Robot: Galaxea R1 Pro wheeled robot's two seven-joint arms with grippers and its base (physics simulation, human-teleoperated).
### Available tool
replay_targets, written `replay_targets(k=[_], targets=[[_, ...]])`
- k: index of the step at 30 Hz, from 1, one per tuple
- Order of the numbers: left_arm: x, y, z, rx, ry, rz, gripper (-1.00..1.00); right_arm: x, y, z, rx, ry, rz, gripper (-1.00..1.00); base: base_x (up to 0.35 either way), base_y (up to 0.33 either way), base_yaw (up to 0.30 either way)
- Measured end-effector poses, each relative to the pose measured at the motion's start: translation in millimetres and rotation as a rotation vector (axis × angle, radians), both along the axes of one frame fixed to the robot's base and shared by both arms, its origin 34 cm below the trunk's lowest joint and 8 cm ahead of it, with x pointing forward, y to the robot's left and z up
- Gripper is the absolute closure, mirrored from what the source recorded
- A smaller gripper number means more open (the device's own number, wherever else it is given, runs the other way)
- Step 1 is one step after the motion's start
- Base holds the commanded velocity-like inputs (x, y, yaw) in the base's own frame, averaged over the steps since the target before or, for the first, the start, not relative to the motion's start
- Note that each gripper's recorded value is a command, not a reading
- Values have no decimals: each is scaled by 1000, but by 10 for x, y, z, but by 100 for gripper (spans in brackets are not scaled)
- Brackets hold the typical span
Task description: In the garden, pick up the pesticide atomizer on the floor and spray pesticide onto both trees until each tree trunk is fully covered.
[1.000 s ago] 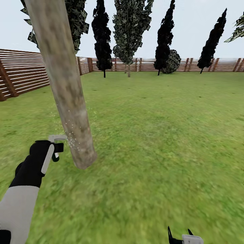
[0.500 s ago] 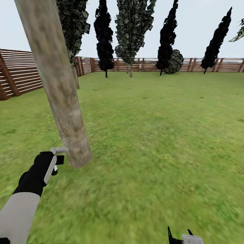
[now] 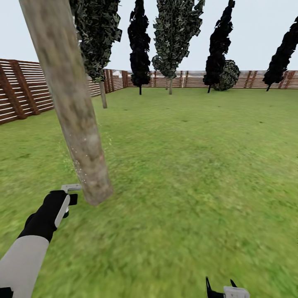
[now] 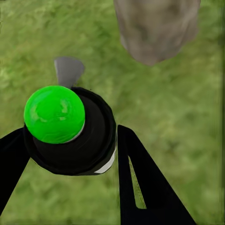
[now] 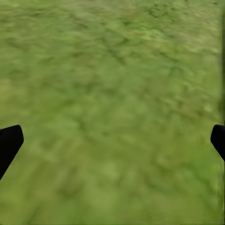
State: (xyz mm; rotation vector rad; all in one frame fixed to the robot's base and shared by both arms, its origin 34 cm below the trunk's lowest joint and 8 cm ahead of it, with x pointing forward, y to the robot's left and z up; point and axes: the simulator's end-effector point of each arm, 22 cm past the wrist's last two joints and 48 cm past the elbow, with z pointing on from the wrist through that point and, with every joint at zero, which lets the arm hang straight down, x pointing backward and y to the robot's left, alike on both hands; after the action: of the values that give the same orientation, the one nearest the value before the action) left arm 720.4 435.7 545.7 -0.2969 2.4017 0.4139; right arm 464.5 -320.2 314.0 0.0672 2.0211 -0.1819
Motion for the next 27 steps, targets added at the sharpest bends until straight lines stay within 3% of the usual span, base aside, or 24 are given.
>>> replay_targets(k=[7,9,12,22,27], targets=[[-19,13,-23,4,4,1,100,1,13,-1,1,0,2,-100,49,-272,0],[-107,81,-229,0,25,17,100,1,22,-2,2,0,4,-100,1,-272,0],[-99,69,-279,-4,14,18,100,1,26,-2,2,0,3,-100,20,-272,21],[-100,89,-275,-3,11,22,100,0,36,-5,4,1,4,-100,153,-262,250],[-134,159,-258,27,14,57,100,0,37,-6,4,1,4,-100,163,-260,274]])
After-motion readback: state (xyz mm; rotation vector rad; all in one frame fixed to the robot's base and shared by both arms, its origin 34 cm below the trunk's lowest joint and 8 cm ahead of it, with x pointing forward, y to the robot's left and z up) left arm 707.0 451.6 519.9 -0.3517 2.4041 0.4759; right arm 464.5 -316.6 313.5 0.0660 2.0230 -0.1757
